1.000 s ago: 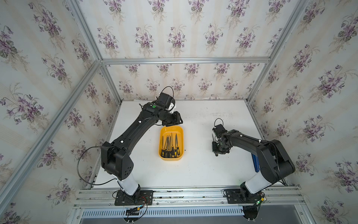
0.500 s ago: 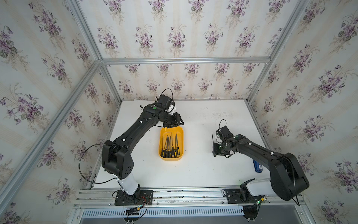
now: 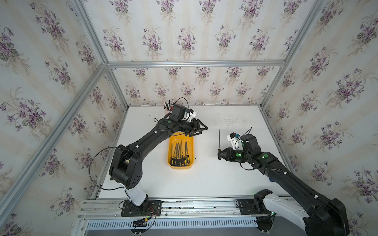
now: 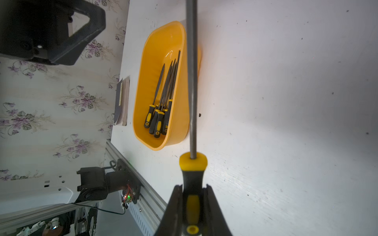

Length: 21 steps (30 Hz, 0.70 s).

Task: Put the file tool into the storage box
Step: Pick up the file tool from the center of the board, then place the file tool in the storage box.

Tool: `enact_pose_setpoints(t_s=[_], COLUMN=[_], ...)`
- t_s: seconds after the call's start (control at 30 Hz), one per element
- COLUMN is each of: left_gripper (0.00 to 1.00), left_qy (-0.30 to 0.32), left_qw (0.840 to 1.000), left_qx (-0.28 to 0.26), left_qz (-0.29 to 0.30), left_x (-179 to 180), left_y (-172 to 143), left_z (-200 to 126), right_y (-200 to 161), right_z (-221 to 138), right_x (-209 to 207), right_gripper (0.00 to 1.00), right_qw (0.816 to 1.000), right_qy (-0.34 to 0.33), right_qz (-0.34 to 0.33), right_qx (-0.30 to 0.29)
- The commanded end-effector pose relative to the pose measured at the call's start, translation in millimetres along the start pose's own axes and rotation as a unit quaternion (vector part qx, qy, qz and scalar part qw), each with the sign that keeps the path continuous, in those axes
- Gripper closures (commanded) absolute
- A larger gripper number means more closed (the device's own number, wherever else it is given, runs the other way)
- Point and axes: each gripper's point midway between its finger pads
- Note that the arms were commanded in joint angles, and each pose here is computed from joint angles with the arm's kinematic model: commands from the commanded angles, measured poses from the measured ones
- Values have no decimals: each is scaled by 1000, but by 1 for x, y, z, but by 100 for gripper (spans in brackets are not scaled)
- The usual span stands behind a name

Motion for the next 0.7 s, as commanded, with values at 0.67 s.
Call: enact_pose_setpoints(t_s=[0.67], left_gripper=[64], left_qy=[86], left_qw=[995], left_qx=[46], left_qz=[25], left_x=[11], left_y=[-7], left_z=[58], right_y=[0], right_z=[15], right_x=[32], right_gripper=[100], right_qw=[999], right_qy=[46], right_qz=[-10], right_qx=[16])
Point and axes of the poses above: each gripper's point midway between its finger pads, its own z axis out along the fingers, its own x axis along the line the jaws close on, y = z × x, and after that the axes turned 2 degrees about -z, right-handed
